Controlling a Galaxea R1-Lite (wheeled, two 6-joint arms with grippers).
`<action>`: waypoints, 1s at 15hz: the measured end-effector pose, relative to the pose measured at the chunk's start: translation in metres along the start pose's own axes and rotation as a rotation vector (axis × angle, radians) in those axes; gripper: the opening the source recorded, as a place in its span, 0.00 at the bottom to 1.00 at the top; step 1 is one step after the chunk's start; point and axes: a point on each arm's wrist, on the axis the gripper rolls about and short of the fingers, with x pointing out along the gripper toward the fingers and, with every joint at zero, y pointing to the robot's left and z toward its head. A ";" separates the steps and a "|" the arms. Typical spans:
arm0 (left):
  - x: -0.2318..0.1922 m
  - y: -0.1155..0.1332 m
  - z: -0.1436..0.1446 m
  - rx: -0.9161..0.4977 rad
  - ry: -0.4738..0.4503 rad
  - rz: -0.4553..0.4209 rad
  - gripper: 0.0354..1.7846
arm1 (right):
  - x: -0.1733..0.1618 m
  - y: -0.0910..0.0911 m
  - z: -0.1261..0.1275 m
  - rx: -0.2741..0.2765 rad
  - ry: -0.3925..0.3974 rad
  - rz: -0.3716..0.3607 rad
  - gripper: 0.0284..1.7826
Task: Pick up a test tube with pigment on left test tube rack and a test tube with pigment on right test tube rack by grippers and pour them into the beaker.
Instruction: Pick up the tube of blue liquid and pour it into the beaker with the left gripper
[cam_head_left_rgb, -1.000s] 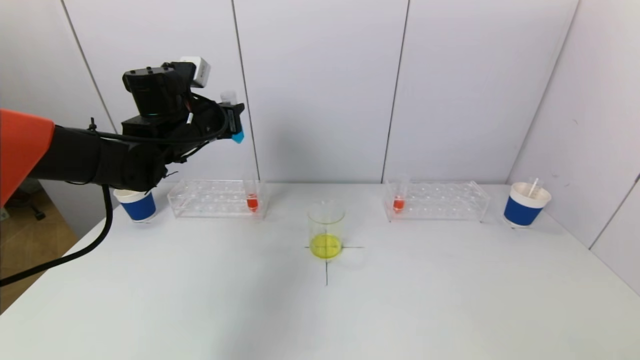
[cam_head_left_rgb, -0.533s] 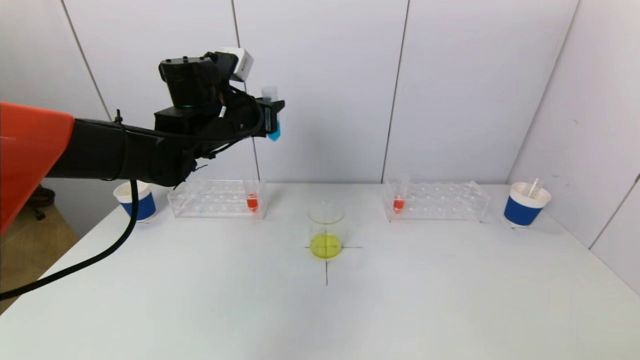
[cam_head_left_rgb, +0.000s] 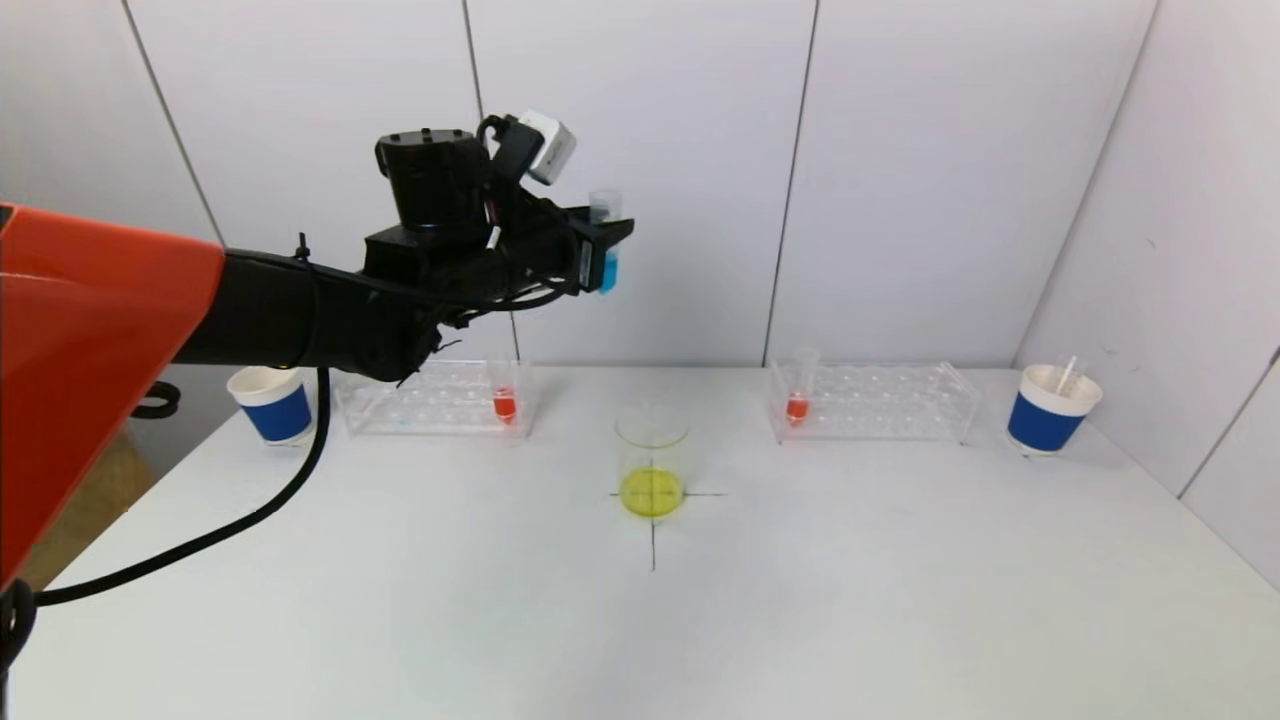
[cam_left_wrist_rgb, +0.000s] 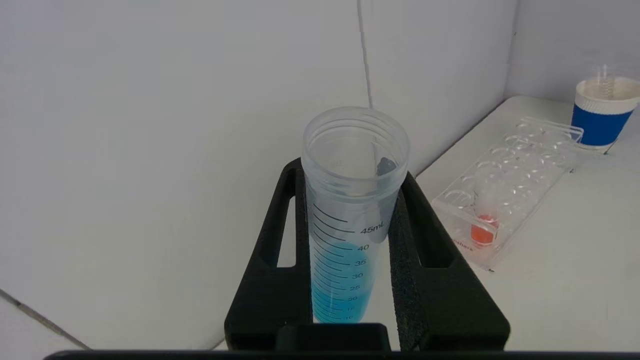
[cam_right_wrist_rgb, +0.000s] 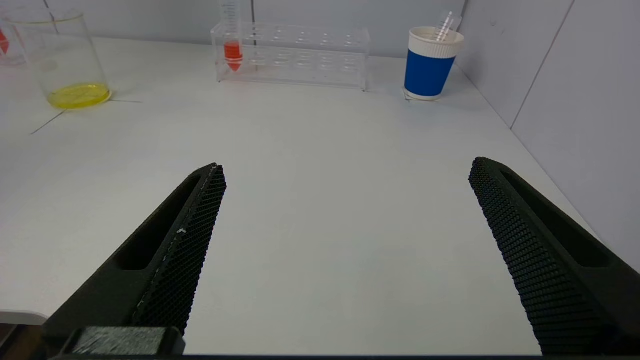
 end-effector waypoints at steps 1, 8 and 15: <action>0.003 -0.002 -0.002 0.013 -0.002 -0.016 0.24 | 0.000 0.000 0.000 0.000 0.000 0.000 0.99; 0.014 -0.008 -0.015 0.130 -0.009 -0.104 0.24 | 0.000 0.000 0.000 0.000 0.000 0.000 0.99; 0.011 0.002 -0.024 0.353 -0.040 -0.195 0.24 | 0.000 0.000 0.000 0.000 0.000 0.000 0.99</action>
